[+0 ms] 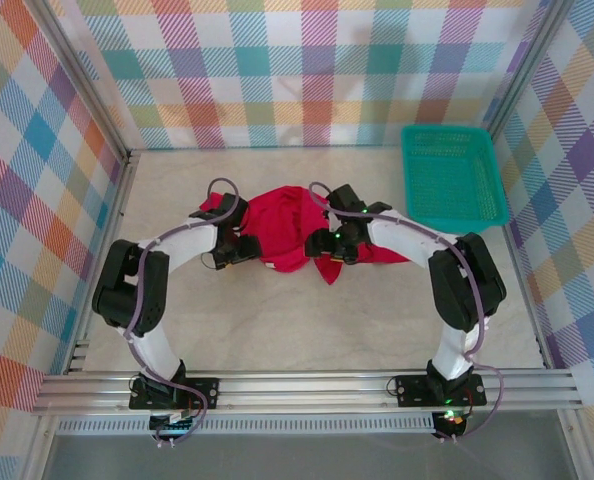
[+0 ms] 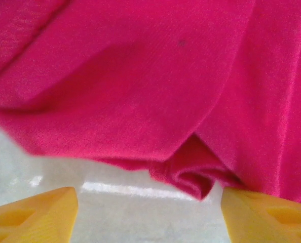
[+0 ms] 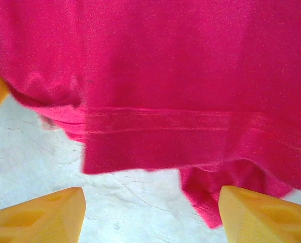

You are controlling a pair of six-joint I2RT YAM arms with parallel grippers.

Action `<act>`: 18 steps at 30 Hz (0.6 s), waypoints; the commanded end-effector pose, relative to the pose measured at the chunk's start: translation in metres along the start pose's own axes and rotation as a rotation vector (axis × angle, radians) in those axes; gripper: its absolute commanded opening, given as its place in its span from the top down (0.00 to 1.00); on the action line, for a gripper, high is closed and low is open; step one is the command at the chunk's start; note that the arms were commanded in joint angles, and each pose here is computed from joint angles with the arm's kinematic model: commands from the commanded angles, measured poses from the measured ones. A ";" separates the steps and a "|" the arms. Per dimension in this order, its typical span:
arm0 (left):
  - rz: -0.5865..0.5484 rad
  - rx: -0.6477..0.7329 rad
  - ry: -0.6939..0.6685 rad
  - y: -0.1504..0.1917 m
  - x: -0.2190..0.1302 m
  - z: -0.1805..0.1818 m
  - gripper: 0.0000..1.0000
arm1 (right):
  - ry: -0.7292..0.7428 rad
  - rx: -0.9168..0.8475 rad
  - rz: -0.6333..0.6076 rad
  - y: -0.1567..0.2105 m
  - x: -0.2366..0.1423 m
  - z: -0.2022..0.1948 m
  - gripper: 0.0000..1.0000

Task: Fold the inside-out t-shirt

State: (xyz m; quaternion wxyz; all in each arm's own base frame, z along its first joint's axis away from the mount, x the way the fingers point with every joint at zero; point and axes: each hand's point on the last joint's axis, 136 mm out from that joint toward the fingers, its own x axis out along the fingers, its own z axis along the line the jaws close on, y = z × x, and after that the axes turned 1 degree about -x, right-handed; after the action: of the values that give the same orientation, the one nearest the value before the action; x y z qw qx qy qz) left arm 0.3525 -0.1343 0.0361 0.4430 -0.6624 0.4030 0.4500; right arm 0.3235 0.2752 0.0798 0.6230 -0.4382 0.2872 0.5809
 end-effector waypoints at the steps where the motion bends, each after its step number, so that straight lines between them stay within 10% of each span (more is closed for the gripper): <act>1: -0.017 -0.034 0.059 -0.017 0.009 -0.016 0.25 | -0.035 0.032 -0.072 -0.025 0.011 0.007 0.29; 4: -0.015 -0.044 0.066 -0.024 0.019 -0.022 0.26 | 0.013 0.049 -0.098 -0.037 0.022 -0.002 0.33; 7: -0.011 -0.052 0.042 -0.028 0.027 -0.019 0.33 | 0.070 0.060 -0.109 -0.046 0.027 -0.010 0.62; 11: -0.058 -0.054 0.013 -0.033 0.017 -0.010 0.65 | 0.084 0.029 -0.125 -0.050 0.005 -0.004 0.97; 14: -0.106 -0.062 -0.023 -0.038 -0.006 0.002 0.97 | 0.100 -0.019 -0.151 -0.050 -0.029 0.004 1.00; 18: -0.219 -0.075 -0.080 -0.046 -0.059 0.023 1.00 | 0.115 -0.099 -0.207 -0.047 -0.087 0.017 1.00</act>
State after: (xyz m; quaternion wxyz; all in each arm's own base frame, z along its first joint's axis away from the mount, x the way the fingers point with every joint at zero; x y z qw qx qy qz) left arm 0.3713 -0.1124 0.0476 0.4492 -0.6767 0.3474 0.4687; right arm 0.3594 0.2653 0.1098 0.6377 -0.4913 0.2886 0.5184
